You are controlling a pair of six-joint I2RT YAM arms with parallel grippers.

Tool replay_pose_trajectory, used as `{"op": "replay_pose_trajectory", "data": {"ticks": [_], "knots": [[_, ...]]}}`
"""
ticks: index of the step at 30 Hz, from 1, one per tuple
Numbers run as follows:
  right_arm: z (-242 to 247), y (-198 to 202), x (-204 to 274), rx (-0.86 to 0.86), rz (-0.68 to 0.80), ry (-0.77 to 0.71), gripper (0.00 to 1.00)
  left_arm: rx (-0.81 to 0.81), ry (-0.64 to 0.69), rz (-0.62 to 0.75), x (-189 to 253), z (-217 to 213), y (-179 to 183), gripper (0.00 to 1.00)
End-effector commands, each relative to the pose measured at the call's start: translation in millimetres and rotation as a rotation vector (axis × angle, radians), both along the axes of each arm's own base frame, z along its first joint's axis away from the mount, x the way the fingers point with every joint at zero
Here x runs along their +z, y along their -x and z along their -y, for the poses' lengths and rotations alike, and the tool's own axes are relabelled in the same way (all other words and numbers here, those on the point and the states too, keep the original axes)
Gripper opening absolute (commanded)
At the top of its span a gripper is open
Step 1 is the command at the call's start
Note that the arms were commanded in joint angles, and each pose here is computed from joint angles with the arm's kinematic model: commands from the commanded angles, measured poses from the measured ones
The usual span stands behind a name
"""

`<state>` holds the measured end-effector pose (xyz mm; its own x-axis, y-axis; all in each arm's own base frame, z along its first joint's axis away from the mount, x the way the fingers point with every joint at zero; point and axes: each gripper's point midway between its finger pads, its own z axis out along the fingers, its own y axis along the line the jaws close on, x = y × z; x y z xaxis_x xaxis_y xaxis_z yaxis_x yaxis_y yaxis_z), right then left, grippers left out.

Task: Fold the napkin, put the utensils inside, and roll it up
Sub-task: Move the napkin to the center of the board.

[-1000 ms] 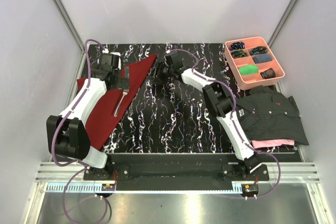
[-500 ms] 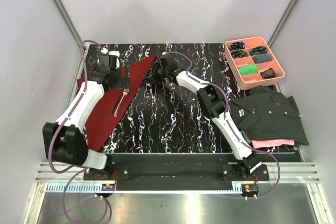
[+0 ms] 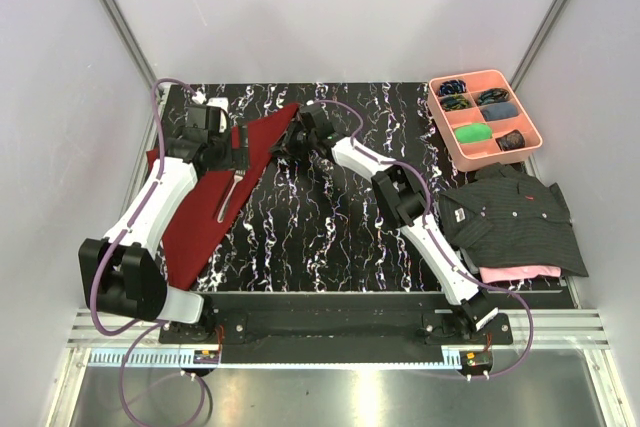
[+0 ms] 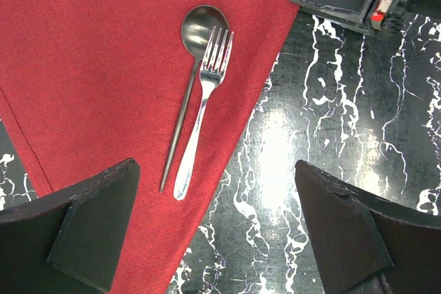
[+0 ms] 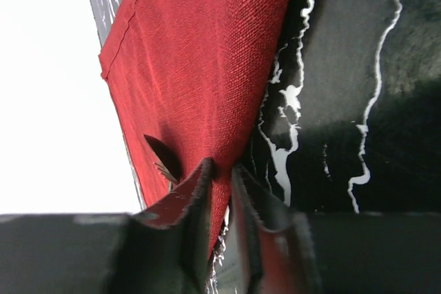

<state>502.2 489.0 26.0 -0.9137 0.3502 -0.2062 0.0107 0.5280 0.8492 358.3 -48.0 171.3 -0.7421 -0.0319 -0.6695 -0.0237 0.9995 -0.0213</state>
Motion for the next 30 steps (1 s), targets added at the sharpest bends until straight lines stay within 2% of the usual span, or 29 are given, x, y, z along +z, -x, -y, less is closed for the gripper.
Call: {"op": "replay_pose_trajectory", "data": {"ticks": [1,7,13,18,19,20,21,22,23,24,26,27,29,30], "knots": [[7.2,7.5,-45.5,-0.034,-0.049,0.116,0.22,-0.01,0.038,0.07,17.5,5.5,-5.9,0.99],[10.2,2.3,-33.2,-0.055,-0.018,0.129,0.01,-0.011,0.036,0.065,15.8,5.5,-5.9,0.99],[22.4,-12.8,-8.3,-0.104,0.04,0.145,0.0,-0.012,0.034,0.057,13.0,5.4,-6.0,0.99],[60.3,-27.2,-3.5,-0.175,0.053,0.205,0.0,-0.017,0.041,0.05,10.8,7.1,-5.8,0.99],[67.4,-32.5,12.3,-0.197,0.078,0.199,0.0,-0.018,0.046,0.048,10.2,8.0,-5.8,0.99],[87.5,-32.3,-3.6,-0.22,0.044,0.227,0.0,-0.023,0.052,0.045,9.6,9.9,-5.2,0.99],[94.1,-37.9,14.7,-0.239,0.075,0.201,0.0,-0.034,0.066,0.04,8.2,13.6,-5.3,0.99],[103.6,-39.5,16.0,-0.256,0.073,0.197,0.0,-0.04,0.074,0.037,7.7,15.9,-5.0,0.99],[126.7,-36.3,-2.1,-0.281,0.033,0.221,0.0,-0.054,0.079,0.028,5.0,21.5,-4.1,0.99],[134.7,-40.9,16.9,-0.302,0.065,0.196,0.0,-0.066,0.083,0.024,3.9,25.4,-3.5,0.99],[160.4,-32.0,1.4,-0.324,0.029,0.228,0.0,-0.102,0.078,0.016,1.1,38.3,-0.7,0.99],[175.8,-36.7,15.3,-0.348,0.047,0.224,0.0,-0.113,0.07,0.015,0.6,41.9,0.1,0.99],[198.5,-24.2,1.4,-0.361,0.024,0.276,0.0,-0.148,0.062,0.0,-4.9,53.2,3.1,0.99],[213.1,-26.1,13.6,-0.386,0.039,0.277,0.0,-0.161,0.07,-0.005,-5.7,58.1,4.8,0.99]]}}
